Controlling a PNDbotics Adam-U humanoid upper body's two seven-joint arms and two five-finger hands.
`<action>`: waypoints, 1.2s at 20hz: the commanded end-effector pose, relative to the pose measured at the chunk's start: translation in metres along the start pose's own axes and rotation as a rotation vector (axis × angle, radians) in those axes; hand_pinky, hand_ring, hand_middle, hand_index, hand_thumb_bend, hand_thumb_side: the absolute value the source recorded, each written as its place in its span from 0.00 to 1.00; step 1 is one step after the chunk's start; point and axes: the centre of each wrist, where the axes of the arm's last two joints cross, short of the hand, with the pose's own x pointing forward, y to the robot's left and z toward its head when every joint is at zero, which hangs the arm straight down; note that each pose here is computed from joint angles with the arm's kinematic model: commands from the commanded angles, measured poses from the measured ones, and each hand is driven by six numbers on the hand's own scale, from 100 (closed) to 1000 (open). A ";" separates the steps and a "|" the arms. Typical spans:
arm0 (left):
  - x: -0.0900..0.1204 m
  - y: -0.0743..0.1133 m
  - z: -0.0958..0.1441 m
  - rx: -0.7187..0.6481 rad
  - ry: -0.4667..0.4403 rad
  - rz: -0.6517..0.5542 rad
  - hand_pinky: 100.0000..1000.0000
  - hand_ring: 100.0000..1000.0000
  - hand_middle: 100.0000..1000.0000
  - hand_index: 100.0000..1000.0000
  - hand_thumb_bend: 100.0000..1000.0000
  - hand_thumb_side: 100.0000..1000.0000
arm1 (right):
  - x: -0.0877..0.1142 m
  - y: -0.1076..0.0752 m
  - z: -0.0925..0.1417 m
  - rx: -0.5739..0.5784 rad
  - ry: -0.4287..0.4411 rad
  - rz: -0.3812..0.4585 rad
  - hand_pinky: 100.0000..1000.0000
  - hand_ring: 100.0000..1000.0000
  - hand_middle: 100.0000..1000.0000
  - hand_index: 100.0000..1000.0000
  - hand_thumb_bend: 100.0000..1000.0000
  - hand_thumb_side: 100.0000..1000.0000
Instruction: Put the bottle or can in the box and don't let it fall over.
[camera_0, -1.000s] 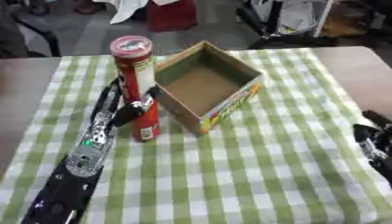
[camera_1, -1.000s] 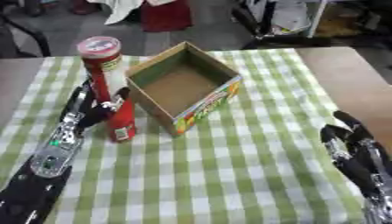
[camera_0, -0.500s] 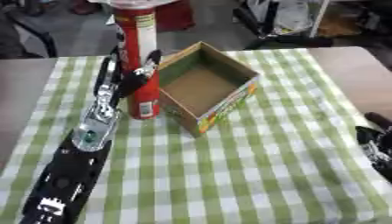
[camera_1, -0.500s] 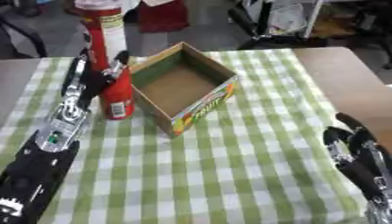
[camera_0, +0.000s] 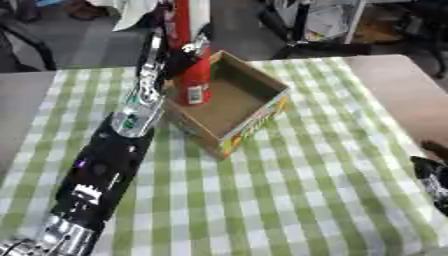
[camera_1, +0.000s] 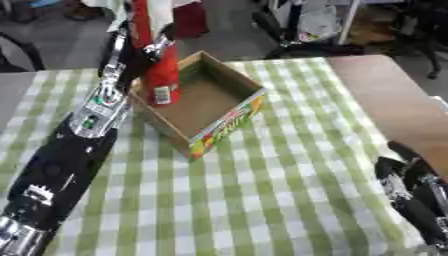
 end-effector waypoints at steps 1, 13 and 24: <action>0.006 -0.003 -0.008 -0.001 -0.048 -0.063 1.00 0.87 0.77 0.84 0.76 0.61 | 0.004 -0.001 -0.005 0.012 -0.023 -0.001 0.97 0.84 0.93 0.92 0.16 0.45; 0.037 0.054 0.006 0.171 -0.189 -0.068 1.00 1.00 0.98 1.00 1.00 0.88 | 0.004 -0.007 -0.003 -0.022 -0.014 0.004 0.97 0.84 0.93 0.92 0.16 0.45; 0.021 0.118 0.161 0.269 -0.029 -0.011 0.95 0.94 0.90 0.97 0.59 0.81 | 0.007 -0.020 0.001 -0.066 -0.013 0.039 0.97 0.84 0.93 0.93 0.16 0.46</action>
